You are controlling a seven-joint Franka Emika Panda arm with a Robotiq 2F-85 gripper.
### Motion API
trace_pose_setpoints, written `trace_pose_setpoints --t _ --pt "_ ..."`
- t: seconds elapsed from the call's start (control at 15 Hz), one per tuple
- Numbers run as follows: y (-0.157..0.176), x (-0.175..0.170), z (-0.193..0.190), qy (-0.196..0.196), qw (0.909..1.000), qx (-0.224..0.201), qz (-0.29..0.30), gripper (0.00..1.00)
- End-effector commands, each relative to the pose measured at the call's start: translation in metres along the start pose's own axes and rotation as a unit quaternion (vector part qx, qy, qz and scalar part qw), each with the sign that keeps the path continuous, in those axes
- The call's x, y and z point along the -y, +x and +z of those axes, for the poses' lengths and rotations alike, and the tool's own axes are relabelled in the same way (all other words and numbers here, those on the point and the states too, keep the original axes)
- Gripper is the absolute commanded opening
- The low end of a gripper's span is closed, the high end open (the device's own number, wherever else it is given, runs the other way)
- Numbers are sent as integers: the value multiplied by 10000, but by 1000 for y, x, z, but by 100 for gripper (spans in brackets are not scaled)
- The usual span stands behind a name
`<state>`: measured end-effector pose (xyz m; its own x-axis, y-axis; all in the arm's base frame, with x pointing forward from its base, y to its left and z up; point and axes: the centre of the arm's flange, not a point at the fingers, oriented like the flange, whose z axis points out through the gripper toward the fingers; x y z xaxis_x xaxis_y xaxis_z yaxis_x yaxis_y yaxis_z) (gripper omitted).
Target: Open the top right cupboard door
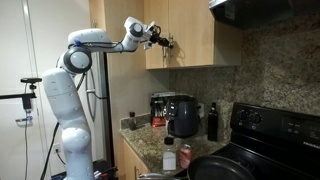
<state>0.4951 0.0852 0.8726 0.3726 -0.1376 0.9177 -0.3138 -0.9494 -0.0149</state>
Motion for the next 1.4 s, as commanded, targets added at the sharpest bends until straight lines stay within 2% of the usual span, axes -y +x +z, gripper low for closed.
trace_pose_setpoints --t 0.0,0.2,0.4,0.67,0.73,0.8,0.87,1.13,1.33 --pt "-3 -60 -43 -554 9980 281 -92 0" --pt "-11 -67 -79 -566 9973 363 -290 0" --pt "-17 -78 -118 -786 9959 288 -331 0" --pt "-21 -168 -161 -1884 9802 601 72 0" --pt "-25 -184 -164 -2028 9762 754 127 0" --pt "-30 -194 -171 -2079 9739 895 144 27" --pt "-34 -202 -174 -1807 9781 1032 58 28" --pt "-28 -191 -165 -887 9904 1015 -321 59" --pt "-5 -146 -153 -199 9943 910 -516 84"
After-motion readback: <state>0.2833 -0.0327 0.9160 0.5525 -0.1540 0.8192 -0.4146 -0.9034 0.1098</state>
